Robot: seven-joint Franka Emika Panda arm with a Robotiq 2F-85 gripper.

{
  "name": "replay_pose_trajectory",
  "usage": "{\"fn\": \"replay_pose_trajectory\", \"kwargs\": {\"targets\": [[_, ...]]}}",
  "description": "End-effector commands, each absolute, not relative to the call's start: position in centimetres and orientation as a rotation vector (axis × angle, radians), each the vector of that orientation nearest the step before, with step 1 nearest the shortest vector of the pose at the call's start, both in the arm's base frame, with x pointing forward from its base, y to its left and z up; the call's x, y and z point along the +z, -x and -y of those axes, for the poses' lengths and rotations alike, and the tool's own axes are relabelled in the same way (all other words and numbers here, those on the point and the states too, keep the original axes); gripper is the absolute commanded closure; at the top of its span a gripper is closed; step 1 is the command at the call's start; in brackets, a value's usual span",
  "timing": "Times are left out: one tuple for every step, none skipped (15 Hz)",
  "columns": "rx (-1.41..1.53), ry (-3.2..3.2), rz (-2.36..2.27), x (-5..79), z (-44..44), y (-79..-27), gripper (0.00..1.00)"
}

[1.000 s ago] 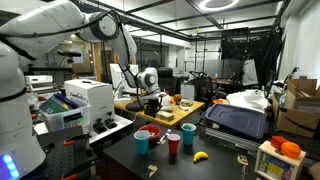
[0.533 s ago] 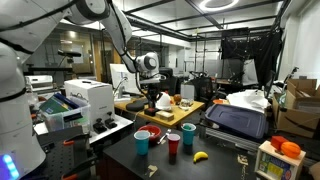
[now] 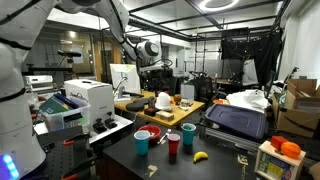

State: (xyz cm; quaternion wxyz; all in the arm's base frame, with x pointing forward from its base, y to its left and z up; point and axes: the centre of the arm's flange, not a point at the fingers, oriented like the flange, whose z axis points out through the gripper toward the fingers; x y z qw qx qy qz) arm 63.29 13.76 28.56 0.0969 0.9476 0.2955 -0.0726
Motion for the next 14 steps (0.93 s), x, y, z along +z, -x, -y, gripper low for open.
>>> {"fn": "replay_pose_trajectory", "kwargs": {"targets": [[-0.251, -2.811, -0.885, 32.1, -11.0, -62.3, 1.0], [-0.261, -2.818, -0.885, 32.9, -10.5, -62.3, 1.0], [-0.27, -2.828, -0.893, 33.5, -10.1, -62.3, 1.0], [-0.265, -2.844, -0.91, 34.0, -10.0, -62.2, 1.0], [-0.253, -2.86, -0.922, 34.5, -10.0, -62.2, 1.0], [-0.219, -2.887, -0.875, 35.0, -10.3, -62.3, 0.77], [-0.254, -2.918, -0.897, 35.1, -10.5, -62.4, 0.73], [-0.332, -2.941, -0.796, 33.8, -11.3, -62.6, 0.68], [-0.256, -2.902, -0.856, 33.9, -10.5, -62.8, 0.84], [-0.291, -2.911, -0.845, 33.7, -10.8, -62.5, 0.78], [-0.306, -2.915, -0.838, 33.5, -10.9, -62.4, 0.68], [-0.31, -2.917, -0.832, 33.3, -11.1, -62.3, 0.67], [-0.314, -2.917, -0.832, 33.1, -11.2, -62.3, 0.67], [-0.315, -2.917, -0.832, 33.1, -11.1, -62.3, 0.67]]}}
